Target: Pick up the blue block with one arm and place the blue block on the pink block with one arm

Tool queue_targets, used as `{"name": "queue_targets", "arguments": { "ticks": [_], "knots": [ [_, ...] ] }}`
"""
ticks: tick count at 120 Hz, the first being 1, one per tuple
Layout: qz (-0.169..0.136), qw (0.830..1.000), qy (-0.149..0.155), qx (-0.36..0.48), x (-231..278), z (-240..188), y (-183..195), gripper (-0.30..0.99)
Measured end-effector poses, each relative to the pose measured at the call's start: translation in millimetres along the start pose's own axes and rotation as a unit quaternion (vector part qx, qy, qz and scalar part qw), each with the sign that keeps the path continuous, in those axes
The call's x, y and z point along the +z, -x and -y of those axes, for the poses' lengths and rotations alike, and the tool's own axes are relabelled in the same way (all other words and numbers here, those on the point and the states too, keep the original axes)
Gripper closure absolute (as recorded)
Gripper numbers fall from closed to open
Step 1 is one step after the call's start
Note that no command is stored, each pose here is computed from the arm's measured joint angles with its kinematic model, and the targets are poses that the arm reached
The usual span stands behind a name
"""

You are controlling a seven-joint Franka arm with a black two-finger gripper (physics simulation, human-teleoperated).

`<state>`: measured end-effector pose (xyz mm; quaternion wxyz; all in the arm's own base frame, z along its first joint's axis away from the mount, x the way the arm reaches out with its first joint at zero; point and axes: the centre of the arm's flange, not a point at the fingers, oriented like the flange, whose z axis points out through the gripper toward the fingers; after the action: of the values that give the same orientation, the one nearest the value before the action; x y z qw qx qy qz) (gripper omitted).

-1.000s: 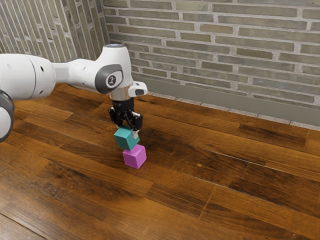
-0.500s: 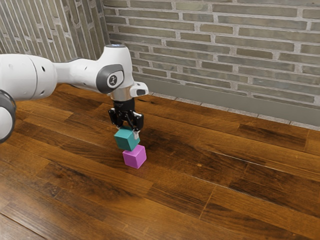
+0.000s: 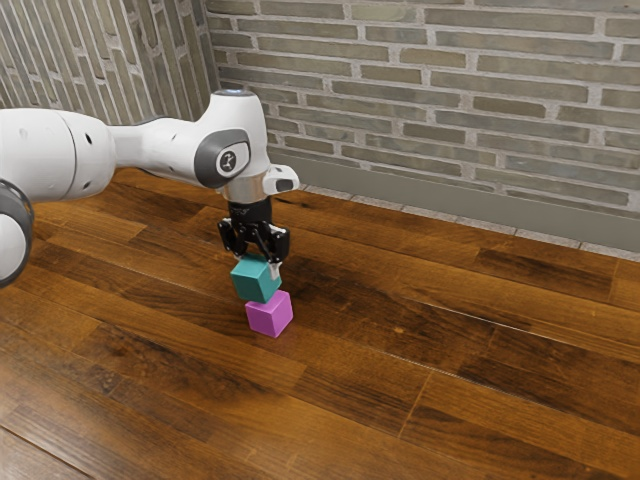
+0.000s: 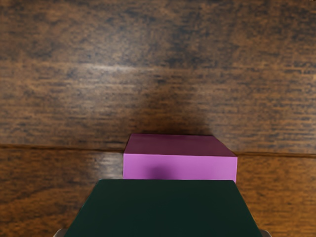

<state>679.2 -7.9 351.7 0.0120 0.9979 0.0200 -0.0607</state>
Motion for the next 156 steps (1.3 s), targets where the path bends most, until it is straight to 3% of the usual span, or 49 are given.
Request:
{"name": "queue_targets", "arguments": {
  "ticks": [72, 110, 122, 144, 156],
  "knots": [
    [0.002, 1.000, -0.003, -0.002, 2, -7, -3, 0.33],
    [0.004, 1.000, 0.000, 0.001, 2, -9, -3, 0.08],
    [-0.012, 1.000, -0.001, 0.000, -23, -9, -4, 0.05],
    [-0.062, 0.998, -0.024, -0.001, -129, -2, 12, 0.02],
    [-0.058, 0.997, -0.041, 0.008, -146, 0, 21, 0.01]
  ]
}}
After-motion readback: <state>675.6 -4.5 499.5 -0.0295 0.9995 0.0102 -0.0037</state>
